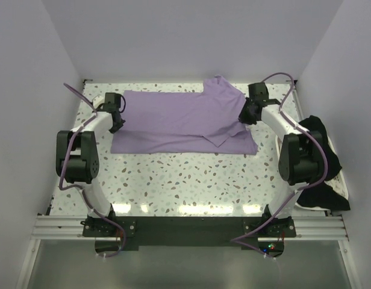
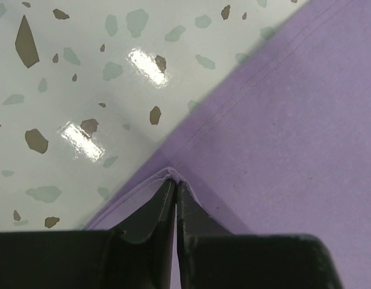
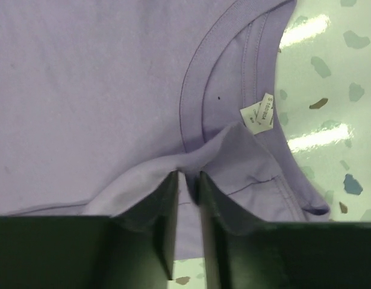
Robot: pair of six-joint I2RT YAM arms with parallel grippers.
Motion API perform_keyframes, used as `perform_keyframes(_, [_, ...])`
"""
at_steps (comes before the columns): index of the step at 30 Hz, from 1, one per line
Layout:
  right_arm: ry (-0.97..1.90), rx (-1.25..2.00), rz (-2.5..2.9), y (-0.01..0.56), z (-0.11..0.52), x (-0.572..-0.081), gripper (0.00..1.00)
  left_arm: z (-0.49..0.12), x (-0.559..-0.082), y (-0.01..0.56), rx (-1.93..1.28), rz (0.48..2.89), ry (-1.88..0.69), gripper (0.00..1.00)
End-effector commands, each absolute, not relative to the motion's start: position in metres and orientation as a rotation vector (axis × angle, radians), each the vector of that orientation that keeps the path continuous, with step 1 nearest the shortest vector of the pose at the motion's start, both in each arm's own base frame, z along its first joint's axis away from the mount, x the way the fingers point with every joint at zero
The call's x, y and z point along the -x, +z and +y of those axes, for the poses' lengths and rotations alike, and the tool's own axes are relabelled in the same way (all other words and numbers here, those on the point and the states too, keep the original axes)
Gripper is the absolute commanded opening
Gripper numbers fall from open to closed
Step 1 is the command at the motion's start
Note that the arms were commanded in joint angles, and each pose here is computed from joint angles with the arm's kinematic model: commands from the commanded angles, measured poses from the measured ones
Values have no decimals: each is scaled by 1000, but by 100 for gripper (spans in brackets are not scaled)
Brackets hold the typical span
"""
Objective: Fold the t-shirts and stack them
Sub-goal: Fold the tshirt
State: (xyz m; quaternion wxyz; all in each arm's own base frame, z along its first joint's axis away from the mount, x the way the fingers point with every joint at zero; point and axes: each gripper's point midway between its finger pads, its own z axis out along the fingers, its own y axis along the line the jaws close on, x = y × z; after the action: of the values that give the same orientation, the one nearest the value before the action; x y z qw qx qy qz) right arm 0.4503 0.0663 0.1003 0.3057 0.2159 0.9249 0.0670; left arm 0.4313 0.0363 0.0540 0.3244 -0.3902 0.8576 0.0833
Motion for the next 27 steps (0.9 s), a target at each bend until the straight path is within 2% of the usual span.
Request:
perform_keyframes(1, [194,-513,2387,118,67,-473,28,42,-443,66,1015,2215,209,11])
perform_keyframes(2, [190,-508,2388,118,67,-475,39,42,-442,67,1011,2213,207,15])
perform_keyframes(3, [188,-493,2401,117,67,-475,52,43,-443,69,1010,2205,203,27])
perform_keyframes(5, [183,-482,2391,124,67,-478,62,44,-441,77,1008,2186,193,42])
perform_keyframes(6, [177,-482,2384,129,66,-477,68,44,-440,80,1002,2180,177,55])
perform_keyframes(8, [174,-489,2389,125,65,-470,68,43,-435,90,996,2162,156,62])
perform_keyframes(9, [189,-493,2367,132,66,-468,67,42,-433,101,991,2138,135,63])
perform_keyframes(18, [309,-441,2430,77,113,-419,64,12,-388,107,954,2148,-95,63])
perform_keyframes(27, [409,-480,2402,54,144,-416,55,0,-359,128,787,2173,-162,63])
